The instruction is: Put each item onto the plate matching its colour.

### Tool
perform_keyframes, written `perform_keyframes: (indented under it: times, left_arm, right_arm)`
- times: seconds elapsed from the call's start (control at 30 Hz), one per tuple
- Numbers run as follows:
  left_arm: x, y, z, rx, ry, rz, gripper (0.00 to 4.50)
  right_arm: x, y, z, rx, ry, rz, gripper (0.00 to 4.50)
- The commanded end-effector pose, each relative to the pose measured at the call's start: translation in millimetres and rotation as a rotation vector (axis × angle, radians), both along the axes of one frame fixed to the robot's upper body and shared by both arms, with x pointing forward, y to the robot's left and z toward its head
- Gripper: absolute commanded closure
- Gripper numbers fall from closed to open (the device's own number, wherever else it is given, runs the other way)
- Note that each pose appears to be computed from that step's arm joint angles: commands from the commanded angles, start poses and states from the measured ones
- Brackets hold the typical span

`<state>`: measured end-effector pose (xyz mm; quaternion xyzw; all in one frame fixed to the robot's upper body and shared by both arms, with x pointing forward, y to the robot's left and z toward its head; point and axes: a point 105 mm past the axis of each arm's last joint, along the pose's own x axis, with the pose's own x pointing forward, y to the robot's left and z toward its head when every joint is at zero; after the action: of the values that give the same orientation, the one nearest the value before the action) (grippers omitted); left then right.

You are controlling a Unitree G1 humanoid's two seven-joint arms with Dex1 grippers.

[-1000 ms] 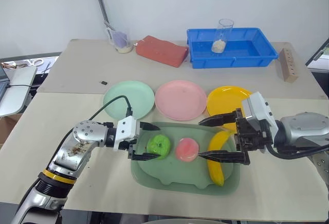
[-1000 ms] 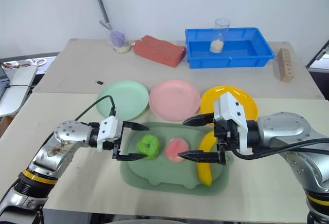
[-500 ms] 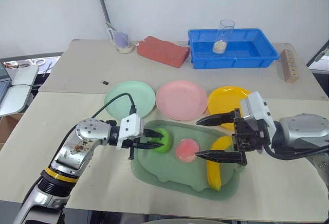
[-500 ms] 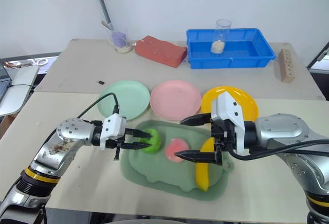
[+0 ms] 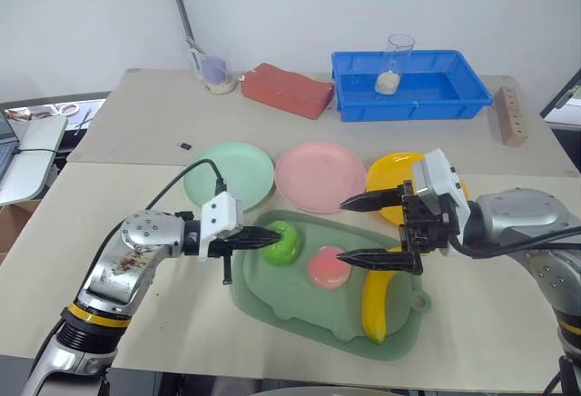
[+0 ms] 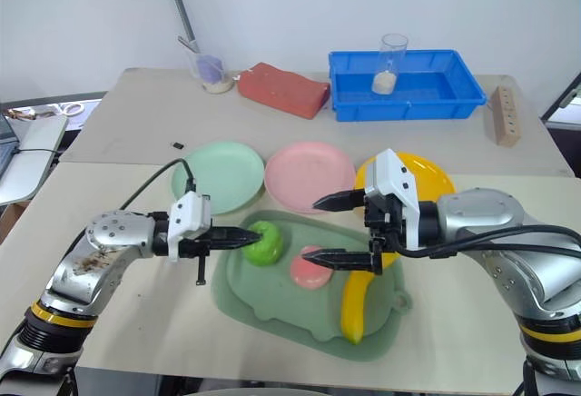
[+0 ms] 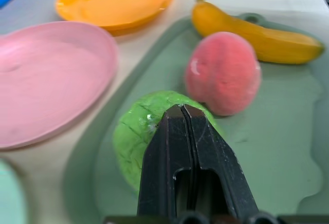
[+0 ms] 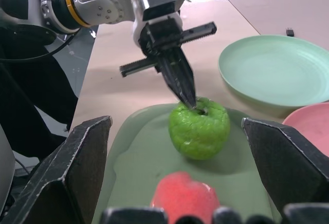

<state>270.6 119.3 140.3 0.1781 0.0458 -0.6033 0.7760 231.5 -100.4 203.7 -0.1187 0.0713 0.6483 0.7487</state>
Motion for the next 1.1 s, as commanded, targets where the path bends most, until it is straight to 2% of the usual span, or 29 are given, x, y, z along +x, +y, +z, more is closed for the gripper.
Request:
perform_keyframes:
  times: [0.03,0.2,0.37,0.4,0.43,0.5,0.67,0.7,1.1]
  left_arm:
    - [8,12,29,-0.049,-0.044,0.056,4.48]
    - [16,21,38,-0.075,-0.052,0.114,4.48]
    - [-1,20,32,-0.037,-0.031,0.043,4.48]
    - [-9,20,28,-0.003,-0.025,-0.002,3.98]
    - [-16,21,24,0.027,-0.016,-0.041,3.76]
    - [-24,23,18,0.071,-0.012,-0.086,2.79]
    - [-23,28,10,0.097,-0.022,-0.103,0.41]
    - [-22,28,9,0.097,-0.026,-0.103,0.05]
    - [1,11,-16,0.070,-0.062,-0.088,0.05]
  right_arm:
    - [0,4,12,0.029,-0.056,0.019,0.00]
    - [3,10,16,0.070,-0.051,0.019,0.00]
    - [3,10,16,0.066,-0.052,0.021,0.00]
    - [3,10,17,0.065,-0.053,0.023,0.00]
    - [2,10,17,0.065,-0.053,0.026,0.00]
    - [1,11,18,0.060,-0.053,0.038,0.00]
    - [-6,13,18,0.031,-0.048,0.074,0.00]
    - [-8,13,18,0.019,-0.046,0.082,0.00]
    - [-12,11,14,-0.021,-0.041,0.082,0.00]
